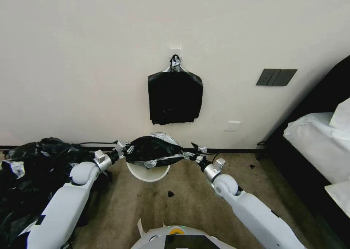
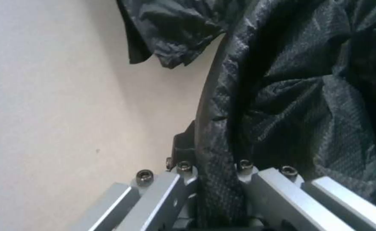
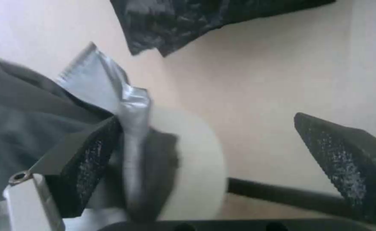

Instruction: Place a trash bag onto the trash bin.

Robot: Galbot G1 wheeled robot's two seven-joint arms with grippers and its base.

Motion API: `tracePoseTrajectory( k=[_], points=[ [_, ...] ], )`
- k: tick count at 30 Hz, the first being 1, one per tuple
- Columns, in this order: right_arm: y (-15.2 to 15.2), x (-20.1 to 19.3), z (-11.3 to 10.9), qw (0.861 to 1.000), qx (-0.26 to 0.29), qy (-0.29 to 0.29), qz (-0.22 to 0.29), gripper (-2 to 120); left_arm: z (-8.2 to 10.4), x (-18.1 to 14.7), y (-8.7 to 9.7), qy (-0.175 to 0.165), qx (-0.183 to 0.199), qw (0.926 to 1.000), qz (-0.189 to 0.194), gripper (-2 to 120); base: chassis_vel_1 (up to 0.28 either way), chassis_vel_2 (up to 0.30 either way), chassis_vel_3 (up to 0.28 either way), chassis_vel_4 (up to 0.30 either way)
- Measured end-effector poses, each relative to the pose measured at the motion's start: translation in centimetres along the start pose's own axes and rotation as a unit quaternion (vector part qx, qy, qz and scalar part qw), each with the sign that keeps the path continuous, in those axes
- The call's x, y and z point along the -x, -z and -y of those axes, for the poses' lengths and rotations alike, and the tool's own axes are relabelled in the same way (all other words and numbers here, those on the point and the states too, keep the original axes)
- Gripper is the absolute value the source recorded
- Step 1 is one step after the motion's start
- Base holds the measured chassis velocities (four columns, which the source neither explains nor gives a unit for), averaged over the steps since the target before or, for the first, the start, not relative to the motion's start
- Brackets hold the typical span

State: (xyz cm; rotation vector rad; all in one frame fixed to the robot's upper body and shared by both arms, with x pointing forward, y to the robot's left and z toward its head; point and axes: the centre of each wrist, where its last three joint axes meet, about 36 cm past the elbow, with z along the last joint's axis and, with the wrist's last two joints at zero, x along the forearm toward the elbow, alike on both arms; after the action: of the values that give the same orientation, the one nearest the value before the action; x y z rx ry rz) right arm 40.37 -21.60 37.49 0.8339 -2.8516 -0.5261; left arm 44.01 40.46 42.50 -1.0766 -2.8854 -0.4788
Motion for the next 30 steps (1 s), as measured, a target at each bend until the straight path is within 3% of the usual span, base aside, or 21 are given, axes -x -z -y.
tracePoseTrajectory(
  k=[3, 4, 8, 10, 11, 12, 13, 15, 16, 17, 19, 21, 24, 25, 26, 28, 29, 30],
  points=[
    [0.8, -0.2, -2.5, 0.997, 0.072, 0.011, 0.019, 100, 0.0, -0.1, -0.3, 0.01, -0.004, 0.9999, -0.003, 1, 0.0, 0.0, 0.0, 0.0],
    [0.8, -0.2, -2.5, 0.997, 0.072, 0.011, 0.019, 100, 0.0, -0.1, -0.3, 0.01, -0.004, 0.9999, -0.003, 1, 0.0, 0.0, 0.0, 0.0],
    [2.3, -0.1, -6.7, 0.979, 0.191, 0.024, 0.069, 100, 0.7, 0.1, -0.4, 0.023, -0.02, 0.9995, -0.008, 1, 0.0, 0.0, 0.0, 0.0],
    [2.5, -0.2, -7.2, 0.978, 0.197, 0.024, 0.072, 100, 0.8, 0.2, -0.3, 0.03, -0.026, 0.9992, -0.008, 1, 0.0, 0.0, 0.0, 0.0],
    [2.4, -0.3, -7.6, 0.982, 0.172, 0.023, 0.078, 100, 1.0, 0.3, 0.1, 0.042, -0.035, 0.9985, -0.008, 1, 0.0, 0.0, 0.0, 0.0],
    [1.9, -0.5, -7.8, 0.99, 0.113, 0.024, 0.084, 100, 1.3, 0.5, 0.5, 0.053, -0.047, 0.9974, -0.009, 1, 0.0, 0.0, 0.0, 0.0],
    [1.9, -0.5, -7.8, 0.99, 0.113, 0.024, 0.084, 100, 1.3, 0.5, 0.5, 0.053, -0.047, 0.9974, -0.009, 1, 0.0, 0.0, 0.0, 0.0],
    [0.5, -1.2, -7.6, 0.995, -0.033, 0.042, 0.082, 100, 1.8, 0.8, 1.6, 0.066, -0.071, 0.9952, -0.014, 1, 0.0, 0.0, 0.0, 0.0],
    [0.2, -1.4, -7.7, 0.993, -0.073, 0.052, 0.08, 100, 2.0, 0.9, 1.9, 0.068, -0.075, 0.9947, -0.017, 1, 0.0, 0.0, 0.0, 0.0],
    [0.2, -1.4, -7.7, 0.993, -0.073, 0.052, 0.08, 100, 2.0, 0.9, 1.9, 0.068, -0.075, 0.9947, -0.017, 1, 0.0, 0.0, 0.0, 0.0],
    [-0.5, -1.8, -7.9, 0.973, -0.2, 0.09, 0.075, 100, 2.8, 1.4, 2.8, 0.066, -0.076, 0.9946, -0.024, 1, 0.0, 0.0, 0.0, 0.0],
    [-0.6, -1.8, -7.8, 0.965, -0.229, 0.102, 0.075, 100, 3.1, 1.6, 2.9, 0.065, -0.075, 0.9947, -0.028, 1, 0.0, 0.0, 0.0, 0.0],
    [-0.5, -1.4, -6.2, 0.911, -0.368, 0.168, 0.08, 100, 4.2, 2.0, 3.4, 0.064, -0.07, 0.9944, -0.047, 1, 0.0, 0.0, 0.0, 0.0],
    [-0.5, -1.4, -6.2, 0.911, -0.368, 0.168, 0.08, 100, 4.2, 2.0, 3.4, 0.064, -0.07, 0.9944, -0.047, 1, 0.0, 0.0, 0.0, 0.0],
    [-0.3, -1.2, -5.7, 0.881, -0.426, 0.189, 0.078, 100, 4.6, 2.1, 3.5, 0.065, -0.071, 0.9937, -0.056, 1, 0.0, 0.0, 0.0, 0.0],
    [0.0, -0.8, -5.3, 0.845, -0.488, 0.204, 0.078, 98, 5.3, 2.2, 3.6, 0.066, -0.075, 0.9928, -0.066, 1, 0.0, 0.0, 0.0, 0.0],
    [0.0, -0.8, -5.3, 0.845, -0.488, 0.204, 0.078, 98, 5.3, 2.2, 3.6, 0.066, -0.075, 0.9928, -0.066, 1, 0.0, 0.0, 0.0, 0.0],
    [0.0, -0.6, -5.2, 0.834, -0.504, 0.21, 0.078, 95, 5.5, 2.2, 3.6, 0.066, -0.077, 0.9926, -0.067, 1, 0.0, 0.0, 0.0, 0.0]
  ],
)
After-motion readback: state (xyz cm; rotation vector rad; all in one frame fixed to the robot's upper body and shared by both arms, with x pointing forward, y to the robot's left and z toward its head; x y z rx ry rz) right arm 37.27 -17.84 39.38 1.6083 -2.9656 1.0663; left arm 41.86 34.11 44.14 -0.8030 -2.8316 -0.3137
